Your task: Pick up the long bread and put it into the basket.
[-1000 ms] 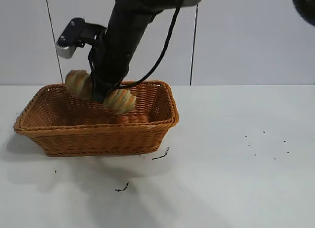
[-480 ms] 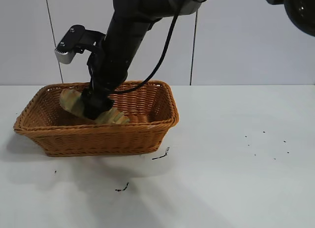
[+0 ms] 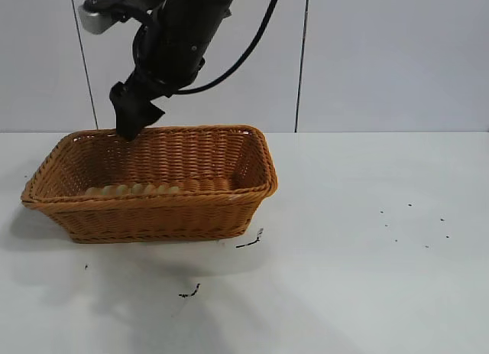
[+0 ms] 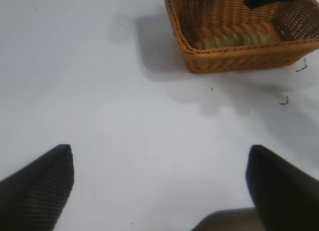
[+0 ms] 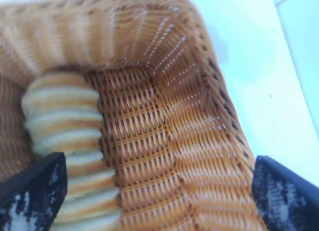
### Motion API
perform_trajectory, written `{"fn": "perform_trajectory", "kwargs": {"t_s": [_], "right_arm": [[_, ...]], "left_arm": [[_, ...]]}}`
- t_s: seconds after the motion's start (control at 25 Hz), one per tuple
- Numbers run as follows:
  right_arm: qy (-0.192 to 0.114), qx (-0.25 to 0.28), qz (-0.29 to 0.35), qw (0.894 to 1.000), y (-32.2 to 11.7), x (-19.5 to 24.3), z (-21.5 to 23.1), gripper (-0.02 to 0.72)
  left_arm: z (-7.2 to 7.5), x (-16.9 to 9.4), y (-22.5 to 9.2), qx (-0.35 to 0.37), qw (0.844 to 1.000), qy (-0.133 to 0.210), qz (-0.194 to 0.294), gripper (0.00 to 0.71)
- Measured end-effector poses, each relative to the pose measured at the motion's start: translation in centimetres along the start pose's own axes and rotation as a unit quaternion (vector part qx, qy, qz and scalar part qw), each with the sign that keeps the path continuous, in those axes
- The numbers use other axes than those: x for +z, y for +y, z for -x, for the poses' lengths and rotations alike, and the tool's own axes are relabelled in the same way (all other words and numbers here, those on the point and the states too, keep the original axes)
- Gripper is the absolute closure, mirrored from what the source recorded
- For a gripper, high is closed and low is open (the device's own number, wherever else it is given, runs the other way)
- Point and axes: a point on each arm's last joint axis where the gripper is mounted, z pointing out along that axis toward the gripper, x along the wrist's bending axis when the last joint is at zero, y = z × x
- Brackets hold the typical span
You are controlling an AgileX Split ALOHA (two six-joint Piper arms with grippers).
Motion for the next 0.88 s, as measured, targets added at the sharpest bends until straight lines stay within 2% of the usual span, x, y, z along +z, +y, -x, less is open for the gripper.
{"fn": "perform_trajectory", "kwargs": {"t_s": [0.28,0.52,0.68,0.88], "right_arm": [[-0.056,0.092,-0.030,0.994,-2.8,-1.2,10.0,0.014],[-0.109,0.185,-0.047,0.976,-6.8,-3.4,19.1,0.014],[-0.126,0.224,-0.065,0.964,-9.1,-4.8,22.6,0.014],[-0.129,0.252,-0.094,0.955,-11.1,-5.8,24.5,0.014]], "left_arm": [[0.0,0.0,0.0,0.000,1.000,0.000,0.000,0.018],[0.0,0.0,0.0,0.000,1.000,0.000,0.000,0.018],[0.0,0.0,0.0,0.000,1.000,0.000,0.000,0.018],[0.0,0.0,0.0,0.000,1.000,0.000,0.000,0.018]]}}
